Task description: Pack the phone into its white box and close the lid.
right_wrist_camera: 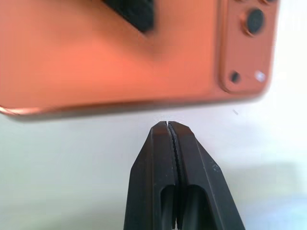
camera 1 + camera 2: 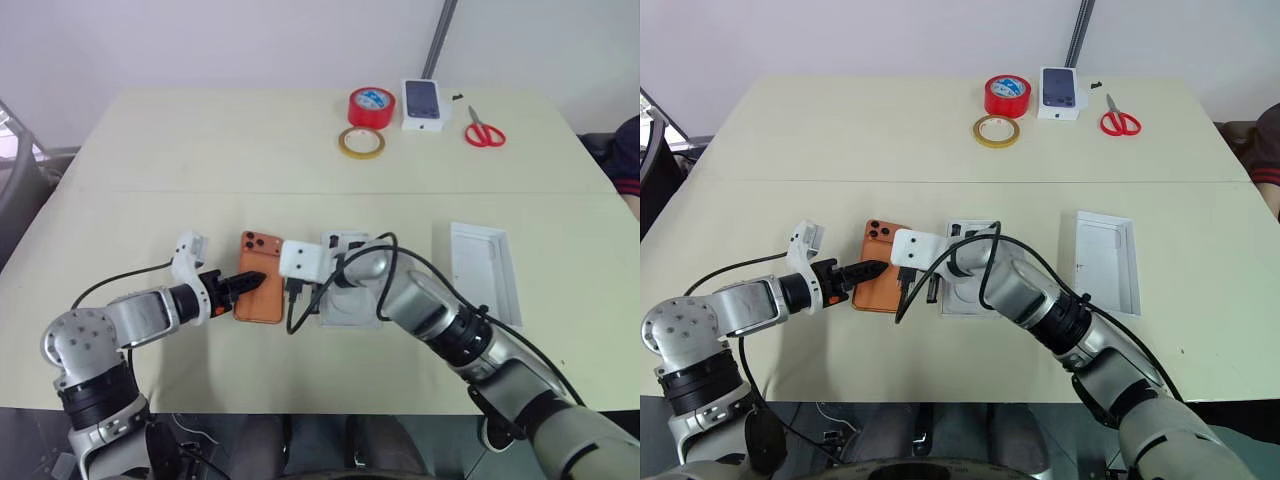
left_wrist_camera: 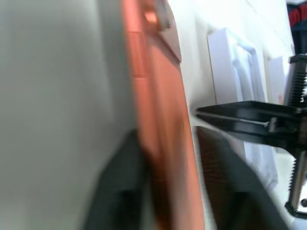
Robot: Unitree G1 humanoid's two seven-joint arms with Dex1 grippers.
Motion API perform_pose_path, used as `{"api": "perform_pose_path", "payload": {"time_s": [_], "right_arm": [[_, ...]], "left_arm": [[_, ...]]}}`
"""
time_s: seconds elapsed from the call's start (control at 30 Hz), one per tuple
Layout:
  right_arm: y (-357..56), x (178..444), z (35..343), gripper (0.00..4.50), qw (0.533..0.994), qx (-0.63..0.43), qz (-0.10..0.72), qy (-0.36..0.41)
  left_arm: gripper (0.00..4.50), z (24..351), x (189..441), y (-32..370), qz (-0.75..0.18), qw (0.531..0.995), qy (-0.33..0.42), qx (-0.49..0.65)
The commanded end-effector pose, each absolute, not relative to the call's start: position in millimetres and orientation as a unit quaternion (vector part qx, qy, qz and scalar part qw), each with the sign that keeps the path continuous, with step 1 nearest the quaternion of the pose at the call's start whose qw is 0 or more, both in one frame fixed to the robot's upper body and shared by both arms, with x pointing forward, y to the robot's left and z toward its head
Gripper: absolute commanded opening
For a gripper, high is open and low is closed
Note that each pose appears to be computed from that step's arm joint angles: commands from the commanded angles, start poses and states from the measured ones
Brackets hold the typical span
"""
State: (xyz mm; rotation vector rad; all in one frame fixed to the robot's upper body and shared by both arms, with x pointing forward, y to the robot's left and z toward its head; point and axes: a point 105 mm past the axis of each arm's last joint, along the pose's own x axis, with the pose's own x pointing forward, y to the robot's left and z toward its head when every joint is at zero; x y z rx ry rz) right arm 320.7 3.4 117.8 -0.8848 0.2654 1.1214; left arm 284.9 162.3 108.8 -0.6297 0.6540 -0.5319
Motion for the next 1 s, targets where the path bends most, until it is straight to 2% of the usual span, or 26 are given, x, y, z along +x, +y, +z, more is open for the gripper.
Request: {"api": "perform_pose_path", "payload": {"time_s": [0.03,0.17,0.27,0.3,0.33,0.5,0.7,1.0], "right_arm": [[-1.9,309.7,147.1,0.0,0.761,-0.381,0.519,0.084],[-22.2,298.9,162.6,0.0,0.772,-0.361,0.518,0.077],[-43.1,291.8,170.6,0.0,0.778,-0.351,0.516,0.079],[-52.0,290.4,174.3,0.0,0.782,-0.345,0.512,0.08],[-57.4,289.5,176.6,0.0,0.785,-0.341,0.51,0.08],[-99.4,278.8,195.6,0.0,0.82,-0.284,0.496,0.046],[-141.9,276.3,182.4,0.0,0.845,-0.276,0.452,0.081],[-143.5,272.3,180.0,0.0,0.852,-0.276,0.438,0.076]], "left_arm": [[1.66,118.2,285.7,162.9,-0.262,0.857,0.284,-0.34],[1.66,116.8,286.7,164.6,-0.253,0.848,0.277,-0.375],[0.83,117.3,287.0,162.5,-0.252,0.844,0.273,-0.387],[0.33,119.3,287.5,160.4,-0.256,0.841,0.269,-0.393],[0.05,120.9,287.8,159.0,-0.259,0.839,0.266,-0.397],[0.05,142.1,289.3,128.0,-0.318,0.823,0.245,-0.401],[0.05,150.9,290.1,74.8,-0.367,0.787,0.265,-0.418],[0.05,134.5,289.0,42.2,-0.36,0.771,0.318,-0.418]]}}
